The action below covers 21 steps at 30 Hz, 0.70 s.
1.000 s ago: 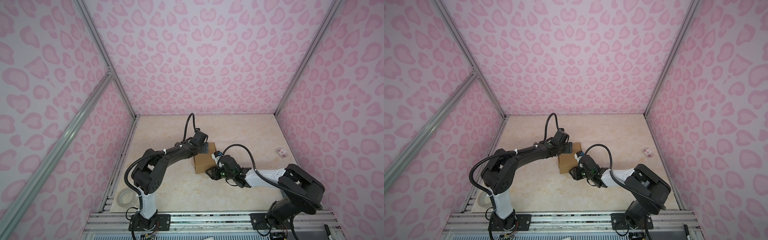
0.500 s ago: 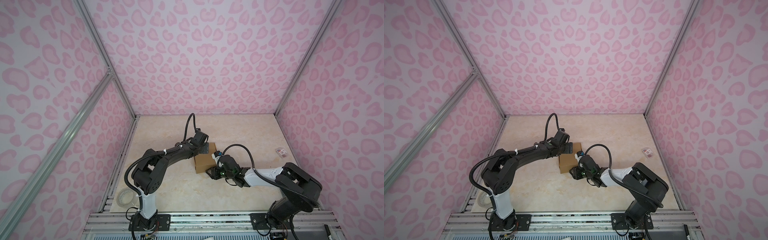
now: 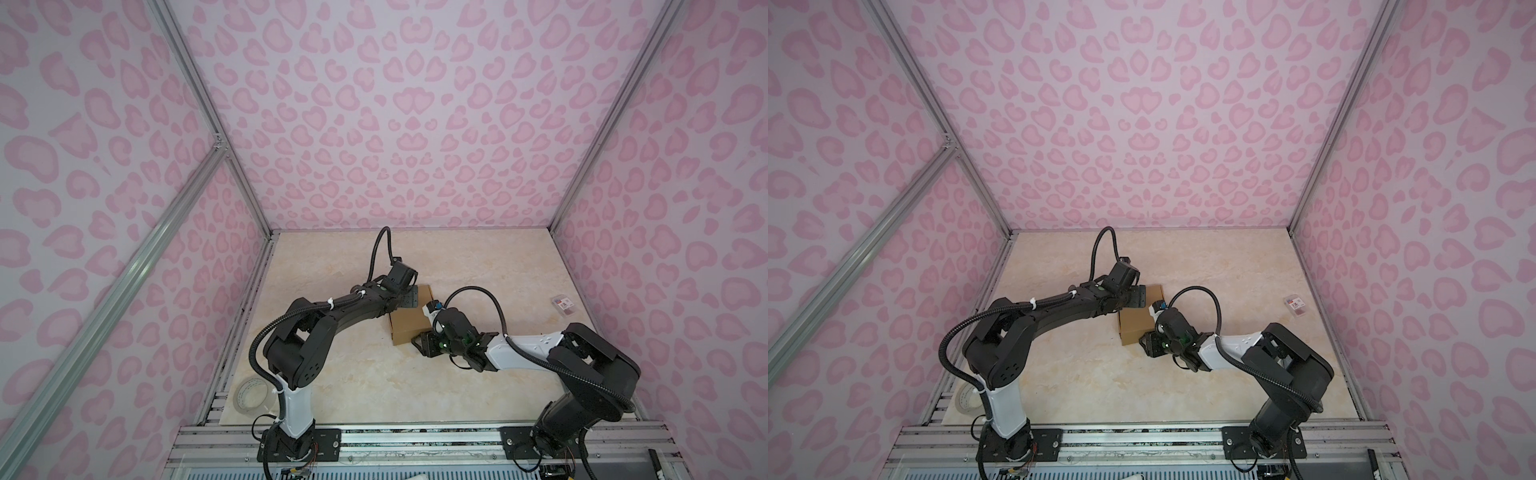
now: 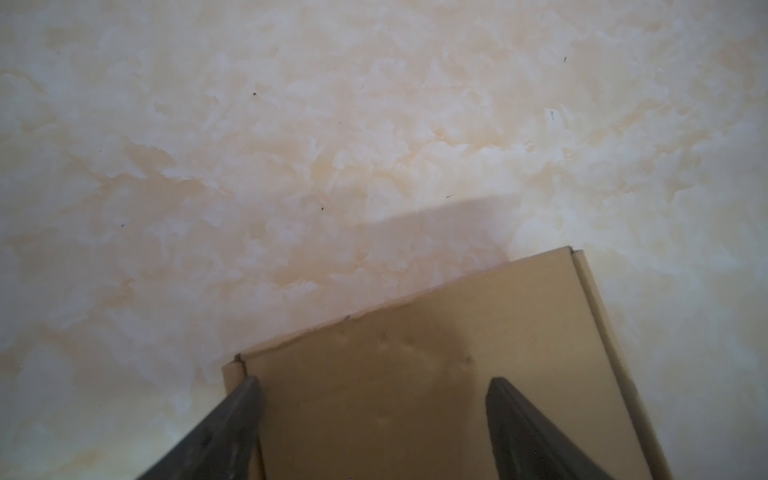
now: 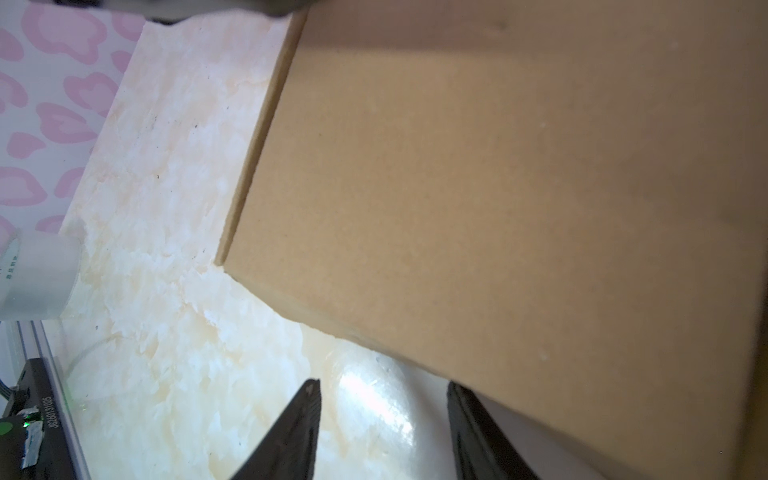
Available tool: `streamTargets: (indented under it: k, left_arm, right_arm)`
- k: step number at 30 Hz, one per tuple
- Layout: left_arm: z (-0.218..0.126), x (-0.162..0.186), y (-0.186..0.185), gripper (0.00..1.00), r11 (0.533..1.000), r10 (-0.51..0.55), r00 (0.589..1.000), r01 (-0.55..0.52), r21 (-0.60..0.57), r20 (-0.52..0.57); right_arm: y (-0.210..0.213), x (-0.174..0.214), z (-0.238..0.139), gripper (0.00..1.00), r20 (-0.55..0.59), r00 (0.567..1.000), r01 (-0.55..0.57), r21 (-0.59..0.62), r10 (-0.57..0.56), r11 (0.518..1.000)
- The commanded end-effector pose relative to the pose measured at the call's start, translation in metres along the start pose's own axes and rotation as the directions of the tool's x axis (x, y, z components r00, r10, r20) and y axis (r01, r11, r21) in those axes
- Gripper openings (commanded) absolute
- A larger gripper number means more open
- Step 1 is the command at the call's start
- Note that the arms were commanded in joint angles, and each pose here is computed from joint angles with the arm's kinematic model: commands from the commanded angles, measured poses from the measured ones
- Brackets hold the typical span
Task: Fold the paper box
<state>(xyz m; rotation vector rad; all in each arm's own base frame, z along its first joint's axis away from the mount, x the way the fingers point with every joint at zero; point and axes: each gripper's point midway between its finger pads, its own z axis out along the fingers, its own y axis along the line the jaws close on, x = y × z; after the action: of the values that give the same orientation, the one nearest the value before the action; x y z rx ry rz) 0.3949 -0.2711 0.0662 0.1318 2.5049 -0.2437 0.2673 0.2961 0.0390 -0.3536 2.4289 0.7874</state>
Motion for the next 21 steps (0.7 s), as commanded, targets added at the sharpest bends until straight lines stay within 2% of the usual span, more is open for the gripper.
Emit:
streamTargets:
  k: [1,11,21]
  left_arm:
    - [0.000,0.059,-0.007,0.87,0.998,-0.001,0.971,0.015,0.059,-0.240]
    - [0.000,0.062,-0.010,0.87,0.998,0.009,0.969,0.007,0.063,-0.249]
    - [0.000,0.060,-0.010,0.87,0.998,0.015,0.969,0.001,0.062,-0.246]
  right_arm:
    - [-0.001,-0.017,-0.001,0.51,0.083,0.996,0.031,0.016,-0.032,0.999]
    - [0.010,-0.021,-0.006,0.52,0.128,0.991,0.040,-0.058,-0.033,0.997]
    - [0.010,-0.014,-0.036,0.52,0.137,0.991,0.003,-0.069,0.007,0.998]
